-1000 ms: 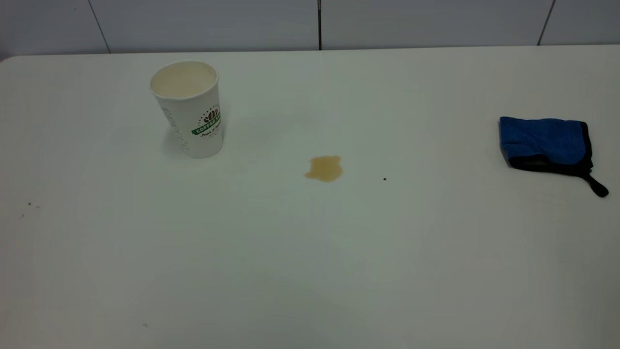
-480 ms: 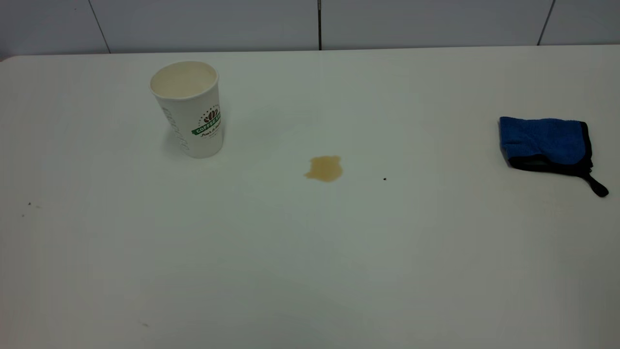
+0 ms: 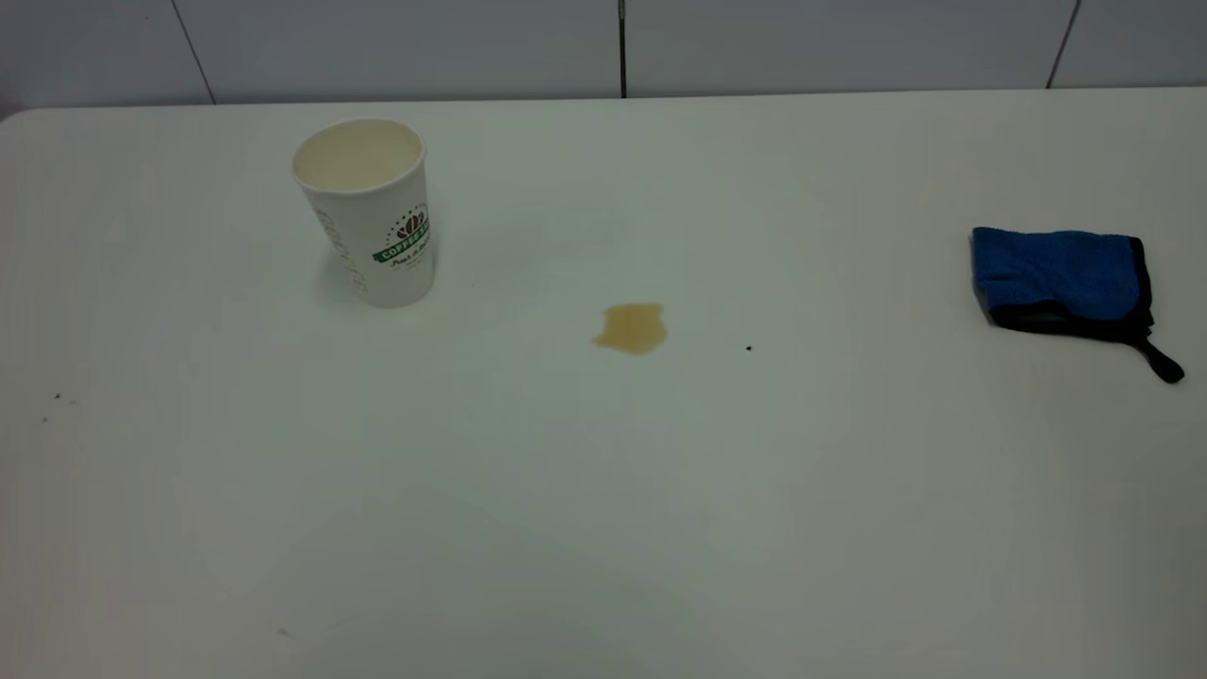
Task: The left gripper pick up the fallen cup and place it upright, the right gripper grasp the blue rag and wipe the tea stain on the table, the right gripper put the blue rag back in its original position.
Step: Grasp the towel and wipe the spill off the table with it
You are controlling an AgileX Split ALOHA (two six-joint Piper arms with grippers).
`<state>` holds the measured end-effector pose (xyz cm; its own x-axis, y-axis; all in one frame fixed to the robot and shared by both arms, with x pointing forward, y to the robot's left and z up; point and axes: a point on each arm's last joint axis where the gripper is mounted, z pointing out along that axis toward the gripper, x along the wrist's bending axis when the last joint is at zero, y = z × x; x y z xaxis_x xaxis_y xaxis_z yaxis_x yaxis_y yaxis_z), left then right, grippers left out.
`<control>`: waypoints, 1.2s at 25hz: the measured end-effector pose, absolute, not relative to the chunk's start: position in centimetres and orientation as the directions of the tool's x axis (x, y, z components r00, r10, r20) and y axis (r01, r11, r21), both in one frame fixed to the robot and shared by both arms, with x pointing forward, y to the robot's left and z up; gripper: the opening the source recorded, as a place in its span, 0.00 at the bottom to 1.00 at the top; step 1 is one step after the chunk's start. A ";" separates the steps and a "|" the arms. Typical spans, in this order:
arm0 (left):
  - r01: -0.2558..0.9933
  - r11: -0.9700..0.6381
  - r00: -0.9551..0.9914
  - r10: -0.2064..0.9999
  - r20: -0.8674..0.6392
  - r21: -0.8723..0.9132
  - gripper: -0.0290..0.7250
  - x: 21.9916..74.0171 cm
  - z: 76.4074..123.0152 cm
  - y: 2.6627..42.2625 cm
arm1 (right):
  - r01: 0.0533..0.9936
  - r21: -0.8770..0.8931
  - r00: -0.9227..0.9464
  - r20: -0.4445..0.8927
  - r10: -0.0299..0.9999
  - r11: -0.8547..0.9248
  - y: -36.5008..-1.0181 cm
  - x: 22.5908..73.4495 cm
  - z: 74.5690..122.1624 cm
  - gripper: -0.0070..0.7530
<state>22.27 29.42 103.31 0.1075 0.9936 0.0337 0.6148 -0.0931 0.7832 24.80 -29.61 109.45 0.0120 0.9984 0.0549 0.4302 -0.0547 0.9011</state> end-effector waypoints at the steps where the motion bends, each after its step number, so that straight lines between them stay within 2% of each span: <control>1: 0.615 -0.093 0.108 0.994 0.034 0.783 0.63 22.3 103.3 29.4 | 0.449 0.892 0.009 0.048 0.999 -0.047 -29.6 25.9 110.4 0.79; 4: 0.615 -0.093 0.108 0.994 0.034 0.783 0.63 22.3 103.3 29.4 | 0.529 0.848 -0.007 0.034 0.999 -0.025 -29.6 30.4 112.8 0.79; 6: 0.615 -0.093 0.108 0.994 0.034 0.783 0.63 22.3 103.3 29.4 | 0.604 0.797 -0.015 0.021 1.000 -0.007 -29.7 34.7 113.0 0.79; 8: 0.615 -0.093 0.108 0.994 0.034 0.783 0.63 22.3 103.3 29.4 | 0.636 0.771 -0.021 0.012 1.000 0.005 -29.8 39.0 112.7 0.79; 11: 0.615 -0.093 0.108 0.994 0.034 0.783 0.63 22.3 103.3 29.4 | 0.684 0.728 -0.041 -0.010 0.999 0.036 -29.9 45.0 111.7 0.87; 14: 0.615 -0.093 0.108 0.994 0.034 0.783 0.63 22.3 103.3 29.4 | 0.763 0.643 -0.074 -0.016 0.997 0.066 -29.9 50.2 109.4 0.95; 20: 0.615 -0.093 0.108 0.994 0.034 0.783 0.63 22.3 103.3 29.4 | 0.891 0.443 -0.126 0.030 0.992 0.100 -29.7 59.5 102.2 0.97; 25: 0.616 -0.093 0.108 0.994 0.034 0.783 0.63 22.3 103.3 29.4 | 0.942 0.313 -0.147 0.051 0.988 0.123 -29.7 65.0 96.8 0.97; 30: 0.616 -0.093 0.108 0.994 0.034 0.783 0.63 22.3 103.3 29.4 | 0.964 0.237 -0.144 0.064 0.988 0.125 -29.7 67.6 92.0 0.97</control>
